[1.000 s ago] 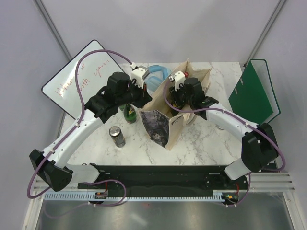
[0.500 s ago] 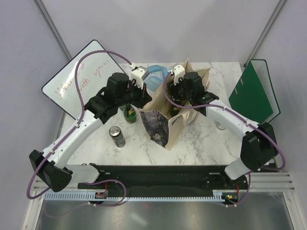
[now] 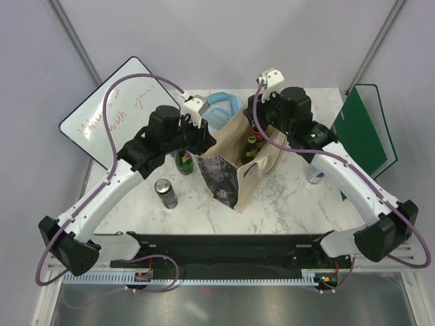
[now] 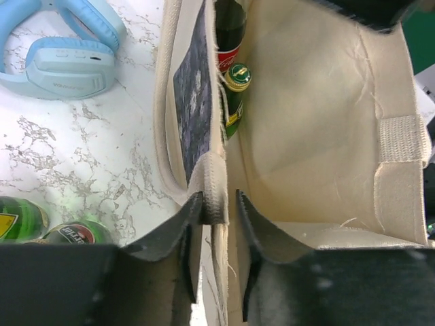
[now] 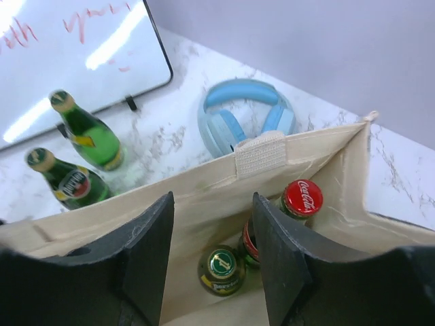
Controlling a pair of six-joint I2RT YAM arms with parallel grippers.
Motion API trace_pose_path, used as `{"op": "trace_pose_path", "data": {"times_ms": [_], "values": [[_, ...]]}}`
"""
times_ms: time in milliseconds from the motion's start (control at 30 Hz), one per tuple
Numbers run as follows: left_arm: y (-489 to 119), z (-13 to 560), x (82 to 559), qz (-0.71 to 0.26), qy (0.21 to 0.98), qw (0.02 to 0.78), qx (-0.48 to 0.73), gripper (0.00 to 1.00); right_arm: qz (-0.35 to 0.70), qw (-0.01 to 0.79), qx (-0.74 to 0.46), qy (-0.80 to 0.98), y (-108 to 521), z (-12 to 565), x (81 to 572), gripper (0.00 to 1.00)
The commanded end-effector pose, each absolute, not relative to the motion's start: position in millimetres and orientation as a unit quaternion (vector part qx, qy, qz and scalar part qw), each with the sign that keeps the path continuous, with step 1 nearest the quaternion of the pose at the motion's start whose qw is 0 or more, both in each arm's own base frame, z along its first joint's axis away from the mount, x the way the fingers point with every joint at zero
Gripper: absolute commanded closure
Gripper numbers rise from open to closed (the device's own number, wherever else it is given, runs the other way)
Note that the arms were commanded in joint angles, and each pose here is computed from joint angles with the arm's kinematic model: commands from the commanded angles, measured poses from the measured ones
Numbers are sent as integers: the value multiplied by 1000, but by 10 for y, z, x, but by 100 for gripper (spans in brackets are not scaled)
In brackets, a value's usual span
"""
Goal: Place the beverage into the canvas bag
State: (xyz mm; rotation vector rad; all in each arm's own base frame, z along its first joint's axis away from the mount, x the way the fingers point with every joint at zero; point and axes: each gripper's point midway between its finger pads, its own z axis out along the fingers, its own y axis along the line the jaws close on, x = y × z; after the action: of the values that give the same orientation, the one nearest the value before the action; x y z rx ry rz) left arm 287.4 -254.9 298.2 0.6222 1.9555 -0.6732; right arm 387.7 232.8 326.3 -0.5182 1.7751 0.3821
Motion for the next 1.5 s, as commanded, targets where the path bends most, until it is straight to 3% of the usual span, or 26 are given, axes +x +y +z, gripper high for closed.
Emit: {"op": "trace_pose_path", "data": {"times_ms": [0,100,133,167,333,400,467,500,867,1000,1133,1333,1467], "values": [[-2598,3251,2826,-303,770,497,261,64,219,619,-152,739,2233,3865,3634,43],[-2550,3287,2846,-296,770,505,254,53,238,569,-167,770,2328,3817,3545,40],[-2522,3295,2861,-290,771,509,249,51,240,577,-158,765,2326,4073,3559,40],[-2507,3305,2860,-288,770,512,248,46,226,546,-155,792,2363,3896,3591,40],[-2324,3445,2884,-261,767,545,216,34,243,594,-102,760,2408,4340,3530,39],[-2224,3492,2885,-247,769,555,198,23,266,602,-94,747,2471,4510,3447,39],[-2054,3571,2893,-221,769,575,171,2,284,599,-90,743,2545,4570,3364,39],[-1989,3589,2897,-210,770,580,160,0,286,598,-91,743,2554,4558,3341,39],[-1254,3056,3101,-140,838,526,30,3,280,606,-95,738,2357,4398,3056,37],[-1275,2753,3198,-128,859,493,45,6,311,588,-95,741,2394,4309,2933,37],[-1382,2419,3305,-129,882,449,53,16,344,580,-100,732,2426,4303,2784,37],[-1395,2125,3458,-114,888,442,50,25,350,600,-98,713,2307,4434,2663,37],[-1550,1882,3546,-136,894,423,63,36,348,605,-93,710,2270,4441,2651,37]]}}
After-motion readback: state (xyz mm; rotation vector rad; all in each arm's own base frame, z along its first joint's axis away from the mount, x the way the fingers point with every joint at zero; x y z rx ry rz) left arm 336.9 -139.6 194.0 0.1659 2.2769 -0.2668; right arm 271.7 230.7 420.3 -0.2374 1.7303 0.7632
